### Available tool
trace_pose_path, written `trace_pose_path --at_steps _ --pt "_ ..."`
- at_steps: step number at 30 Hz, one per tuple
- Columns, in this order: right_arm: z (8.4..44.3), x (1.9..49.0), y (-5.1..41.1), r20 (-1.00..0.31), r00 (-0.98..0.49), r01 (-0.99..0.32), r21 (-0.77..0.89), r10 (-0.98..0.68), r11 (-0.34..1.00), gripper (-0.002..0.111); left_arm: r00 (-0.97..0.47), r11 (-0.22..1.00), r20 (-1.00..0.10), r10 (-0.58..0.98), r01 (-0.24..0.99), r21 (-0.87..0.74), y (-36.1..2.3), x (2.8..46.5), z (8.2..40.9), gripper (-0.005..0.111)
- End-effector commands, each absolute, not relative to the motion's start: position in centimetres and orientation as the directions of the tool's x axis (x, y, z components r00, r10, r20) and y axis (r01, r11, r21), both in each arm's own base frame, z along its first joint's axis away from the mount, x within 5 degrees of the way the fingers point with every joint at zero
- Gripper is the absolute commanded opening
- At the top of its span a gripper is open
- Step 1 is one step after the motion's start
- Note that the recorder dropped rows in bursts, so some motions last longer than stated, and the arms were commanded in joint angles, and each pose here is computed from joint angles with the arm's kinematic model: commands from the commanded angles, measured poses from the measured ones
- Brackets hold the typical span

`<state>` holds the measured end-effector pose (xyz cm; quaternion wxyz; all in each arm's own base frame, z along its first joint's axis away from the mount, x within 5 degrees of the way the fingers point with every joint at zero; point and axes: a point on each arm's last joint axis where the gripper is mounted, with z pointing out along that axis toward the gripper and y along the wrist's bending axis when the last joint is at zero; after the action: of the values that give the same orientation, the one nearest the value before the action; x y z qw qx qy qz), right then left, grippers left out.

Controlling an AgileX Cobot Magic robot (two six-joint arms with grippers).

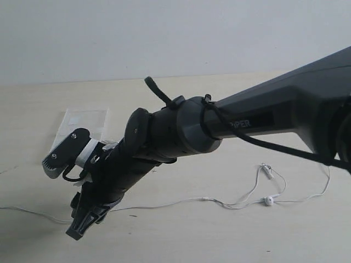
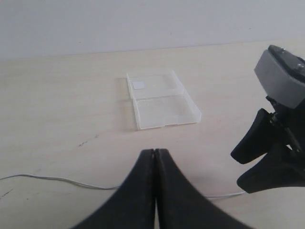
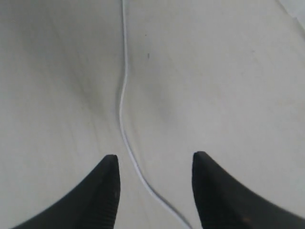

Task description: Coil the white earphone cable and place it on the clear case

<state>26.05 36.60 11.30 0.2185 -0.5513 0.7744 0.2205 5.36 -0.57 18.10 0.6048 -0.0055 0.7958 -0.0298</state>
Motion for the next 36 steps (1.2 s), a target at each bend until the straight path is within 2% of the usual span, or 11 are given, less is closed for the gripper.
trace_pose_path --at_steps 1,9,12,20,36 --pt "11.5 25.8 36.9 -0.556 -0.283 -0.958 0.124 -0.782 0.259 0.047 -0.257 0.998 -0.965 -0.046 0.027 -0.055 -0.6 5.3 18.2 0.0" --pt "12.5 25.7 38.1 -0.571 -0.288 -0.956 0.123 -0.769 0.266 0.047 -0.257 0.998 -0.965 -0.046 0.027 -0.055 -0.6 5.3 18.2 0.0" --pt "12.0 25.1 39.0 -0.548 -0.251 -0.966 0.085 -0.798 0.245 0.047 -0.257 0.998 -0.965 -0.046 0.027 -0.055 -0.6 5.3 18.2 0.0" --pt "10.8 25.7 39.4 -0.463 -0.267 -0.961 0.062 -0.846 0.269 0.047 -0.257 0.998 -0.965 -0.046 0.027 -0.055 -0.6 5.3 18.2 0.0" --pt "9.4 25.8 39.5 -0.449 -0.261 -0.962 0.051 -0.855 0.267 0.047 -0.257 0.998 -0.965 -0.046 0.027 -0.055 -0.6 5.3 18.2 0.0"
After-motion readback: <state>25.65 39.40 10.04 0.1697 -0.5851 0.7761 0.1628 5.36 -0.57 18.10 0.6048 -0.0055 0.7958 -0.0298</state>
